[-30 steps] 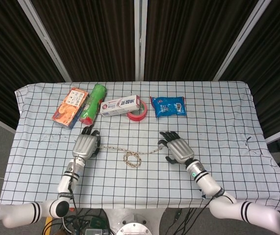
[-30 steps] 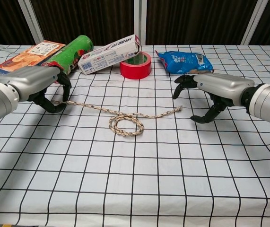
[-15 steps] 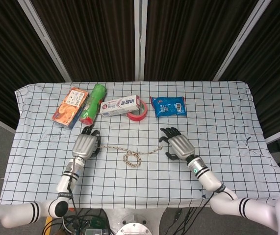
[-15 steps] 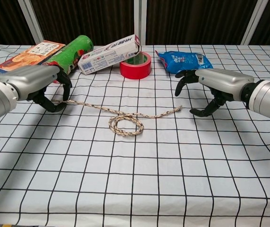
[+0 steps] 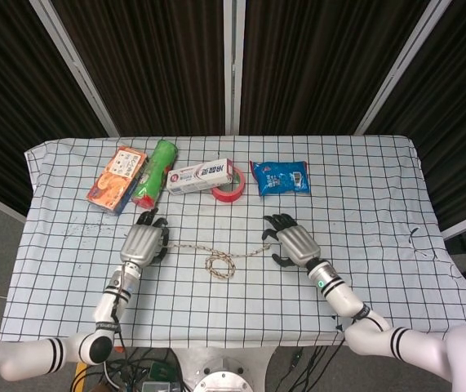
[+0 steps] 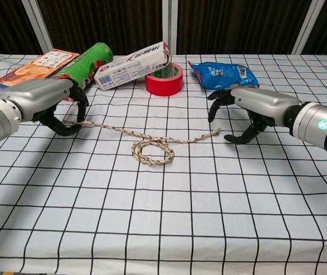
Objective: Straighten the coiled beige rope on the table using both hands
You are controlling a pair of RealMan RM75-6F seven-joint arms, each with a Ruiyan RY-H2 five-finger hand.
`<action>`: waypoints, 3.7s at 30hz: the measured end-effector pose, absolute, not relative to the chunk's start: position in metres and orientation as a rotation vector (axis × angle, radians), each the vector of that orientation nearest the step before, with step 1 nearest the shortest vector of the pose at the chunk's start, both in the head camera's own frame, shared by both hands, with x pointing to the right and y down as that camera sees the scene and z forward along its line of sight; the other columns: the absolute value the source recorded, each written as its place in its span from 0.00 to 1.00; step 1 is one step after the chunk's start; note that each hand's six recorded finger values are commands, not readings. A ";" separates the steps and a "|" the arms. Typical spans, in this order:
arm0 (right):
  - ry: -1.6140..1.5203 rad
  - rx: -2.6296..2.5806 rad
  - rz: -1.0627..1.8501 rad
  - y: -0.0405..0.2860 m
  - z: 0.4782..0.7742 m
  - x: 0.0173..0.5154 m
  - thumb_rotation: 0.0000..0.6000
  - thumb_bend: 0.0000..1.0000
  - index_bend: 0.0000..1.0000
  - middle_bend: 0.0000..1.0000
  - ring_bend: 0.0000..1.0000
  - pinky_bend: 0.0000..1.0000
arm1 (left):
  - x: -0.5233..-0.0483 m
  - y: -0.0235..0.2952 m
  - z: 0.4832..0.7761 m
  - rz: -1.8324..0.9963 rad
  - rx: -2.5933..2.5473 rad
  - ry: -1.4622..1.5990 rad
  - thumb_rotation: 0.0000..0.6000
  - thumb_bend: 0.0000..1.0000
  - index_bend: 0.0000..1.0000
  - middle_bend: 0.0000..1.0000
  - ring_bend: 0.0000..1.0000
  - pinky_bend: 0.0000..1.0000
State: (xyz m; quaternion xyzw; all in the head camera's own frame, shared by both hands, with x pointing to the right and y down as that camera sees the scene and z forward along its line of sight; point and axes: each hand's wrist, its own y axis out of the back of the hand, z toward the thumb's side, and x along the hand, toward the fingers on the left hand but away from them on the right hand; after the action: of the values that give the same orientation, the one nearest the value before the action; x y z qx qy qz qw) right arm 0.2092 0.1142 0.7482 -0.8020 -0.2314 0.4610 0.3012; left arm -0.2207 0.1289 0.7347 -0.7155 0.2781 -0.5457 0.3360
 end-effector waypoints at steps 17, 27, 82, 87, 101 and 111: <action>-0.602 -2.169 1.227 0.115 0.760 0.198 1.00 0.35 0.41 0.07 0.00 0.00 | -0.221 0.129 0.732 -1.415 -1.871 0.731 1.00 0.38 0.59 0.24 0.00 0.10; -0.604 -2.173 1.225 0.116 0.762 0.195 1.00 0.38 0.50 0.09 0.00 0.00 | -0.222 0.129 0.733 -1.420 -1.874 0.732 1.00 0.38 0.59 0.24 0.00 0.10; -0.866 -2.043 1.261 0.143 0.708 0.287 1.00 0.36 0.71 0.16 0.00 0.00 | -0.270 0.121 0.707 -1.446 -1.802 0.804 1.00 0.38 0.60 0.26 0.00 0.10; -0.871 -1.988 1.282 0.152 0.693 0.307 1.00 0.36 0.73 0.17 0.00 0.00 | -0.278 0.125 0.704 -1.447 -1.810 0.809 1.00 0.38 0.60 0.26 0.00 0.10; -0.966 -1.878 1.413 0.162 0.679 0.369 1.00 0.36 0.74 0.17 0.00 0.00 | -0.320 0.120 0.695 -1.490 -1.748 0.869 1.00 0.38 0.60 0.27 0.00 0.10; -1.019 -1.836 1.480 0.164 0.681 0.399 1.00 0.36 0.74 0.17 0.00 0.00 | -0.341 0.120 0.696 -1.526 -1.715 0.885 1.00 0.38 0.60 0.27 0.00 0.10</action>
State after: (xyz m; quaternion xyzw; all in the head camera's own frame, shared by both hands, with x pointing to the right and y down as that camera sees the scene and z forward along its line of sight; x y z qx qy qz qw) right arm 0.3990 0.1642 0.6806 -0.6857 -0.3804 0.5525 0.2824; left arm -0.3412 0.1204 0.6959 -0.6570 0.3391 -0.5847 0.3340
